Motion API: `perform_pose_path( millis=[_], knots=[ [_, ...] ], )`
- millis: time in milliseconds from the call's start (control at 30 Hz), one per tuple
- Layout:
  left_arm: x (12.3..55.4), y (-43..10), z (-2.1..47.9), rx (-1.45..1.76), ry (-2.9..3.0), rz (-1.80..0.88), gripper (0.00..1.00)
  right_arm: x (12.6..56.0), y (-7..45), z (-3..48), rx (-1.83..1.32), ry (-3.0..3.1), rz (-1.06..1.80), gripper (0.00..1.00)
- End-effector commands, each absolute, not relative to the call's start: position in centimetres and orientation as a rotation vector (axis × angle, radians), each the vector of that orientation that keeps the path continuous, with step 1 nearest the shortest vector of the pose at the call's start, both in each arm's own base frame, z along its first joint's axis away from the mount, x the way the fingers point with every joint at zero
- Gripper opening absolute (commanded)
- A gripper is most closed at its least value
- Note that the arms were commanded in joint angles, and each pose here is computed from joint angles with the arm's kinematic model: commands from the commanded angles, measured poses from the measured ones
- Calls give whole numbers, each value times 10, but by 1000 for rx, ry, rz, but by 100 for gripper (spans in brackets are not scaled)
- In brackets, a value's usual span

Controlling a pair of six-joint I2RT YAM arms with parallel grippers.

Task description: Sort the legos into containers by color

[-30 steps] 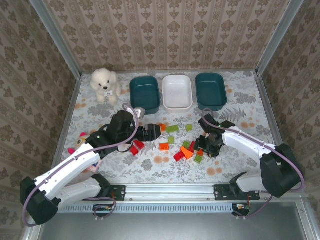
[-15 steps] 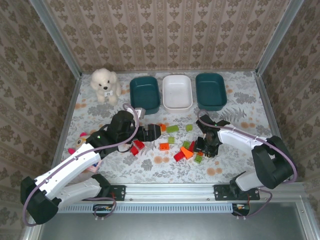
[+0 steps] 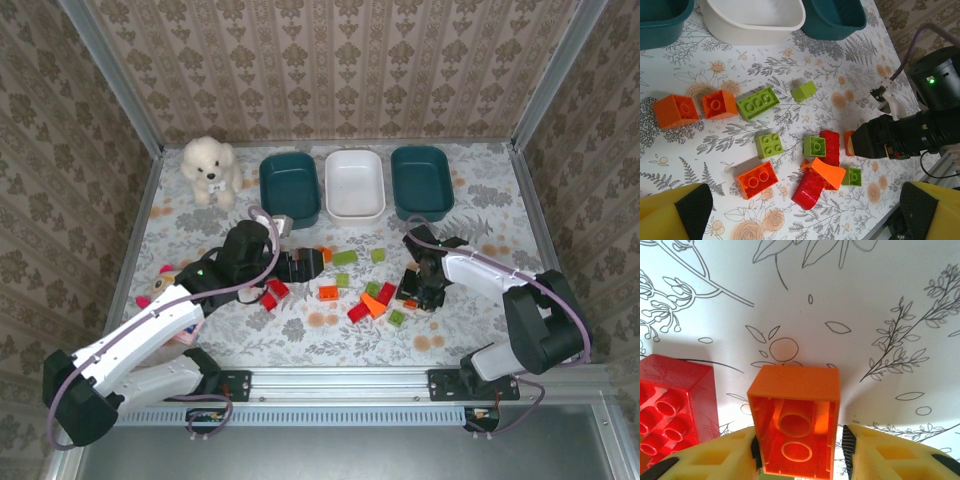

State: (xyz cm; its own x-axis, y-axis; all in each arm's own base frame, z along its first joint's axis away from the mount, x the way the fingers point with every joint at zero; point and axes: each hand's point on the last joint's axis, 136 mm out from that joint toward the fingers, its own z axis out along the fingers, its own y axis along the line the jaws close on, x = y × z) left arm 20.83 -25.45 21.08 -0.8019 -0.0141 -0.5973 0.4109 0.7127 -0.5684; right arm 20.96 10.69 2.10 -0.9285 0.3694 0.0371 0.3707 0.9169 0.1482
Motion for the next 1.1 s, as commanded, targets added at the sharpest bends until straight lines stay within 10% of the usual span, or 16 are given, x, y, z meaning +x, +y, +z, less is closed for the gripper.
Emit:
perform_pose_path(
  millis=[0,500,1067],
  knots=[
    [209,-266,229,330,2288,-1022,100,208,99,17,-592,-3058,-167,41],
    [260,-285,277,247,2192,-1072,100,371,77,159,-715,-3464,-176,27],
    [364,-268,281,-44,2219,-982,100,533,34,65,-994,-3250,-150,31]
  ],
)
